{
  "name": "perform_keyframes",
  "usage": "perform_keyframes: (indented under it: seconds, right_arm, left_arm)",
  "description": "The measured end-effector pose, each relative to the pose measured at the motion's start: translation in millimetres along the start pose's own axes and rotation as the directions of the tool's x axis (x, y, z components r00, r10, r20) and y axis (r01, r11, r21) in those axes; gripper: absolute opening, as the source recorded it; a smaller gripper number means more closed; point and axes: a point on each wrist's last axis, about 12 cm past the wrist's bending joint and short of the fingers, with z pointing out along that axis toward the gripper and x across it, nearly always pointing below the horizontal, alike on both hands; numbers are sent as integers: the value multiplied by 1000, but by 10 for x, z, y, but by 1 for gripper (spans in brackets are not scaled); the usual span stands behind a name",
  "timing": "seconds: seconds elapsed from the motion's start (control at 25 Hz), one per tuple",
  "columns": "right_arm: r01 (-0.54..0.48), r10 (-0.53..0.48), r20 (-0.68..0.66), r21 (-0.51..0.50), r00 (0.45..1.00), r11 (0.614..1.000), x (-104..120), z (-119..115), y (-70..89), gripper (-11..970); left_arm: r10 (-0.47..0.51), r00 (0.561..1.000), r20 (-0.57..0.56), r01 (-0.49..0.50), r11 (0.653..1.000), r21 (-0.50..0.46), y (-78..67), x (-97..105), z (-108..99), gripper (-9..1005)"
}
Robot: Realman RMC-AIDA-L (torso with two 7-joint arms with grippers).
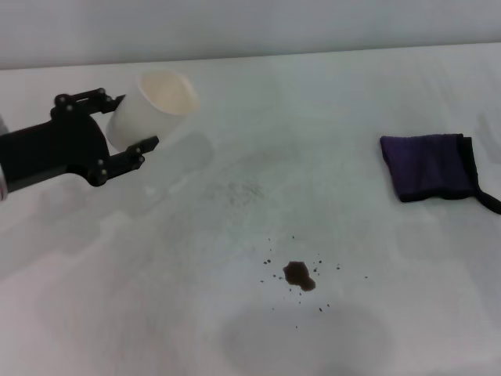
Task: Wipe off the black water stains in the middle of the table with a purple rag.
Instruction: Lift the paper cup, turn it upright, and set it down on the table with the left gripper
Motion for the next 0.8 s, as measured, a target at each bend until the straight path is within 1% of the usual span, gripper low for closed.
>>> perform_keyframes:
  seconds: [0.12, 0.16, 0.2, 0.36, 0.52, 0.68, 0.8]
  right_arm:
    - [5, -5, 4, -2, 1000, 1000, -11, 14, -2, 857]
    - [6, -6, 6, -3, 1000, 1000, -15, 19, -2, 857]
    - [7, -7, 8, -4, 1000, 1000, -19, 23, -3, 858]
    - [10, -10, 19, -5, 1000, 1000, -35, 24, -7, 858]
    - [13, -13, 33, -3, 999, 1000, -52, 4, -20, 858]
    - [13, -13, 40, 0, 999, 1000, -64, 11, -26, 858]
    - [19, -18, 55, -6, 998, 1000, -90, 27, -26, 858]
  left_arm:
    - [-75, 995, 66, 78, 996, -41, -115, 108, -53, 627]
    - [-114, 988, 103, 121, 991, -63, -199, 174, -104, 621]
    - [-114, 988, 103, 121, 991, -63, -199, 174, -104, 619]
    - [-181, 965, 188, 207, 969, -131, -373, 313, -231, 610]
    - [-265, 934, 239, 315, 928, -200, -572, 509, -342, 604]
    - [-309, 914, 264, 378, 885, -272, -714, 645, -450, 598]
    - [-346, 893, 287, 429, 846, -316, -813, 728, -504, 599]
